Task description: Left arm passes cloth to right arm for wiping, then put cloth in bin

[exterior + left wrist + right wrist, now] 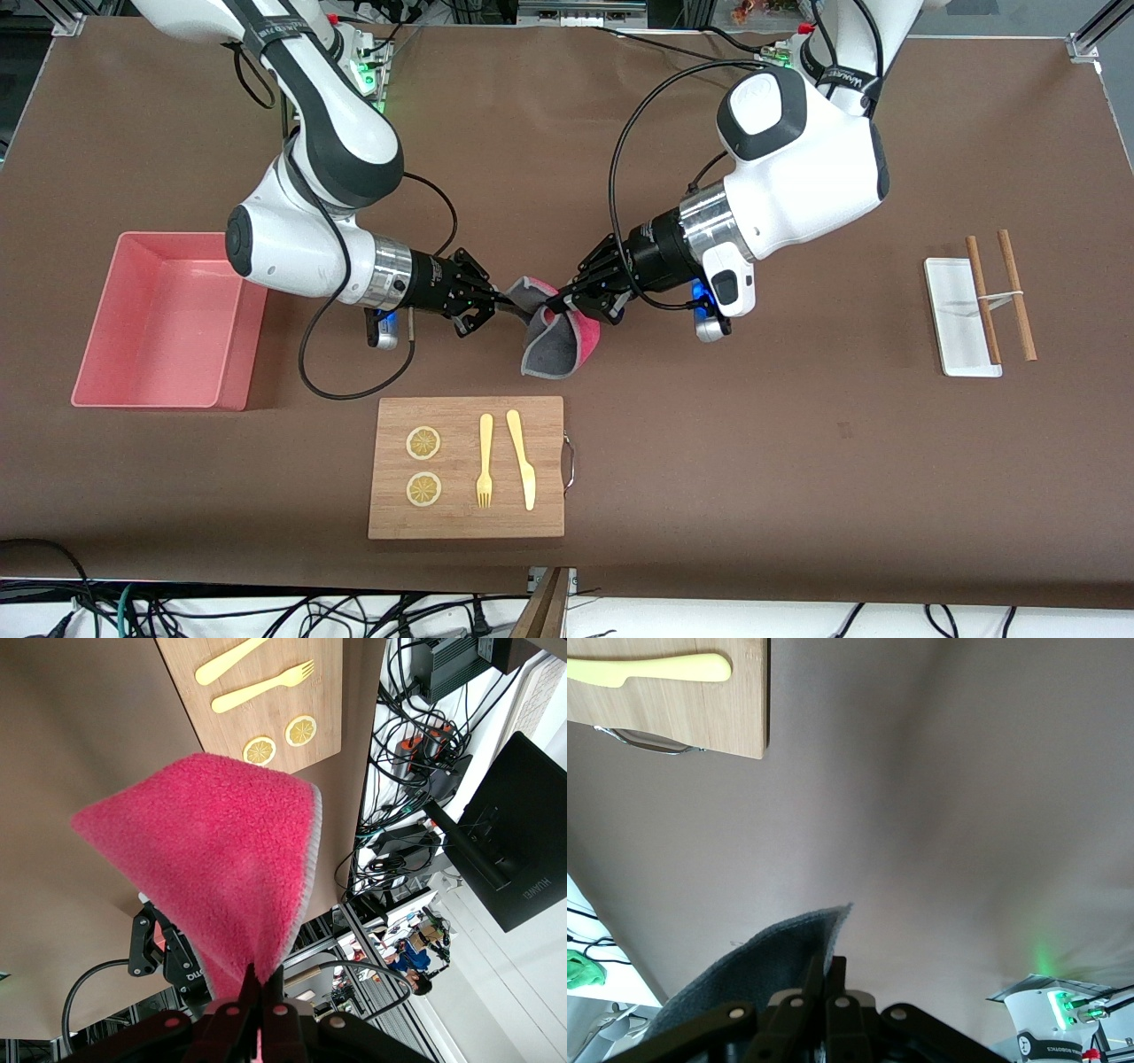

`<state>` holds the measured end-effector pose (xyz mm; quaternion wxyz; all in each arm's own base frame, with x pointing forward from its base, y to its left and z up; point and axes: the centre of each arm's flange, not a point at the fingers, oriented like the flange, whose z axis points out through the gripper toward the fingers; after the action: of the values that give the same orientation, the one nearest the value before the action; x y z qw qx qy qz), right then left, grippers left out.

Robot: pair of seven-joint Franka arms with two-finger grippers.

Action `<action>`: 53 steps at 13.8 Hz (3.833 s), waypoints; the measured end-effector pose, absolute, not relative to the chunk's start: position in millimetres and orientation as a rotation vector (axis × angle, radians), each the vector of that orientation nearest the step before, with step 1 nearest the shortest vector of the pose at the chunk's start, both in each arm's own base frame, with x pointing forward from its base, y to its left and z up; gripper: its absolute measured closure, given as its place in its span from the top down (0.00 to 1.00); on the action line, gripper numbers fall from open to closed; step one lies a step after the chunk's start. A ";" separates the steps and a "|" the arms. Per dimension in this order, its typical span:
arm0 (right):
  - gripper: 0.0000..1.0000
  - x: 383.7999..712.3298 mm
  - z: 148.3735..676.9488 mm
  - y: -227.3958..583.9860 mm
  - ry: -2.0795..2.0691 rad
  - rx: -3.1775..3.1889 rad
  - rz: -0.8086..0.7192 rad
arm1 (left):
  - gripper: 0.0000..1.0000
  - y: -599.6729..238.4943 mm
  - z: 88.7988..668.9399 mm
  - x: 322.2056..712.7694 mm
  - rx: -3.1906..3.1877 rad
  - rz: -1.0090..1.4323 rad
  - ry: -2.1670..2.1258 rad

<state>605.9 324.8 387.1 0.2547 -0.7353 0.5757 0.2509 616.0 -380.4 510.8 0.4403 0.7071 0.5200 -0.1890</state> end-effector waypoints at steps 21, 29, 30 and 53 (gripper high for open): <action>0.02 597.3 384.0 335.2 1.534 -2.037 0.709 | 1.00 -351.3 533.1 624.8 1.917 -0.354 1.241; 0.02 530.5 313.5 370.0 1.319 -2.462 0.908 | 1.00 -301.3 513.5 621.9 2.481 -0.194 1.022; 0.02 524.7 299.4 364.7 1.269 -2.523 0.905 | 1.00 -289.9 510.2 623.6 2.544 -0.185 0.956; 0.02 609.3 286.3 94.9 0.407 -3.139 0.585 | 1.00 -36.6 564.3 575.0 3.147 -0.076 -0.079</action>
<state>609.3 94.9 286.3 -0.0386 -0.9745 0.1263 0.1816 575.0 -36.6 564.3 -0.0039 0.9994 -0.0251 -0.0243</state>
